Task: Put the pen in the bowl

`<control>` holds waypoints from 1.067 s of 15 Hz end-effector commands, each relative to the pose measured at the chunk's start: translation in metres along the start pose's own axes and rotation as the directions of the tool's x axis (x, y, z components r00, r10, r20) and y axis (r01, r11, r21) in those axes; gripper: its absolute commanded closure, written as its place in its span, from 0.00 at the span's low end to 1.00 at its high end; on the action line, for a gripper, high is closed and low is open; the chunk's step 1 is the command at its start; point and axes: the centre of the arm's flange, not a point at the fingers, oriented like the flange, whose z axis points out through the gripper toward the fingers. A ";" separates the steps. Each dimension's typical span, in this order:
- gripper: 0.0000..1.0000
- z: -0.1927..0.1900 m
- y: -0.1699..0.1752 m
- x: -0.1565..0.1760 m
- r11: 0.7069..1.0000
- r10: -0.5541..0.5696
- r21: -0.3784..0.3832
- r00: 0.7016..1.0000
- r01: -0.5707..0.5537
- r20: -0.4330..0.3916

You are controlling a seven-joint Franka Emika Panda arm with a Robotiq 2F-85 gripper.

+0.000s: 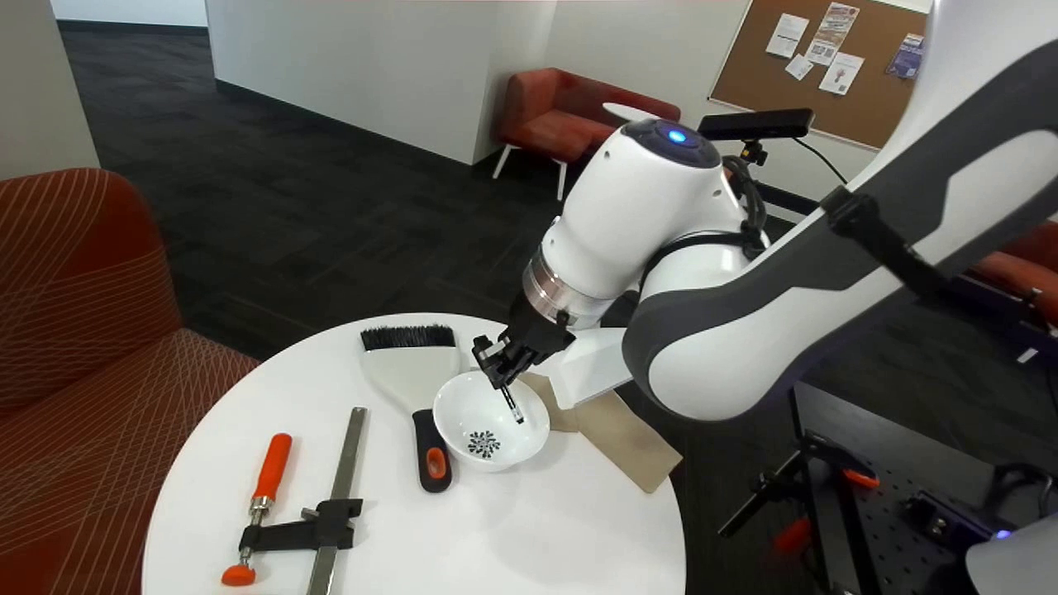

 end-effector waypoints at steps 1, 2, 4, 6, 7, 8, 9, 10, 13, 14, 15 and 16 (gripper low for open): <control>0.97 0.012 -0.010 0.000 1.000 0.013 -0.015 1.000 -0.013 -0.016; 0.64 0.013 -0.010 -0.001 1.000 0.014 -0.017 1.000 -0.014 -0.015; 0.56 0.013 -0.009 -0.002 1.000 0.014 -0.016 1.000 -0.014 -0.014; 0.41 0.007 -0.007 -0.003 1.000 0.022 -0.009 1.000 -0.022 -0.017; 0.34 0.003 -0.006 -0.003 1.000 0.026 -0.005 0.999 -0.027 -0.019; 0.26 -0.003 -0.004 -0.003 0.999 0.032 0.003 0.999 -0.032 -0.023; 0.19 -0.008 -0.002 -0.003 0.999 0.036 0.008 0.999 -0.036 -0.026; 0.10 -0.016 0.000 -0.004 0.999 0.040 0.019 0.999 -0.040 -0.031; 0.00 -0.032 0.003 -0.004 0.998 0.042 0.041 0.999 -0.041 -0.031; 0.00 -0.037 0.004 -0.005 0.998 0.042 0.047 0.999 -0.040 -0.031; 0.00 -0.042 0.005 -0.006 0.998 0.041 0.054 0.999 -0.040 -0.031; 0.00 -0.047 0.006 -0.008 0.998 0.037 0.058 0.999 -0.035 -0.028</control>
